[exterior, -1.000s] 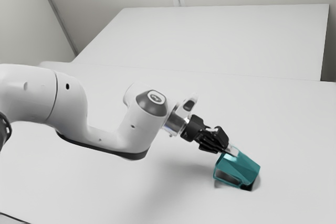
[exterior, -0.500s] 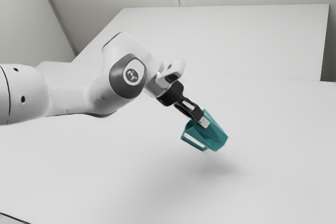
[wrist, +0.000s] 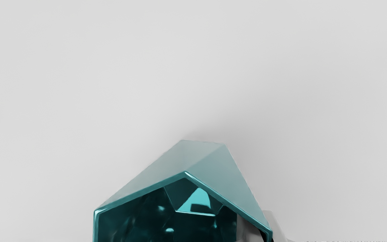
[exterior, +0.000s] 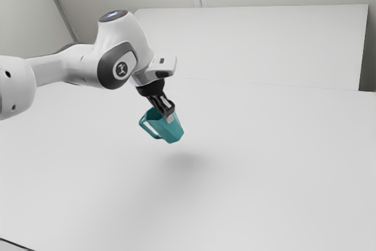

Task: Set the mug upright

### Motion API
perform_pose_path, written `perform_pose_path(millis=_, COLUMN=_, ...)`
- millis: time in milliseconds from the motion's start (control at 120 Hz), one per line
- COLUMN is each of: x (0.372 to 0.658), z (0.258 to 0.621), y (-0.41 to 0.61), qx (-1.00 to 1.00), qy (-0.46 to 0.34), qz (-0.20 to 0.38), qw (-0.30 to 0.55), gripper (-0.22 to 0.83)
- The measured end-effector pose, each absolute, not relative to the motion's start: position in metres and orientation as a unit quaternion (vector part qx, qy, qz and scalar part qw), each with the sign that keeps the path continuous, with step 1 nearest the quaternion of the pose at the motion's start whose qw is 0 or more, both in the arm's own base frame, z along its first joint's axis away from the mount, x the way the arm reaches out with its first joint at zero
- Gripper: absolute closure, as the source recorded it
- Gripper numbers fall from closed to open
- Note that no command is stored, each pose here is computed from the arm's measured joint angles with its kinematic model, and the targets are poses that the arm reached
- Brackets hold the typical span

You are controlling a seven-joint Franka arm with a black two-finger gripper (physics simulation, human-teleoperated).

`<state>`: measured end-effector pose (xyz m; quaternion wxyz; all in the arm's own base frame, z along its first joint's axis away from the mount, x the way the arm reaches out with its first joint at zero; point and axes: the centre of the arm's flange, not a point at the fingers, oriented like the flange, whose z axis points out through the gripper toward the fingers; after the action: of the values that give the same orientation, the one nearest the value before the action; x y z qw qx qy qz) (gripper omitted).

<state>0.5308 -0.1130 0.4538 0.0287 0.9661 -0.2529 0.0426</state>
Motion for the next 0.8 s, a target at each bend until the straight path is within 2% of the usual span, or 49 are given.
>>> perform_pose_path(millis=408, x=0.544, z=0.393, y=-0.042, qx=0.983, qy=-0.180, qz=-0.013, qw=-0.020, gripper=0.79)
perform_pose_path(millis=800, x=0.543, z=0.364, y=-0.073, qx=0.982, qy=-0.184, qz=-0.035, qw=-0.020, gripper=0.79)
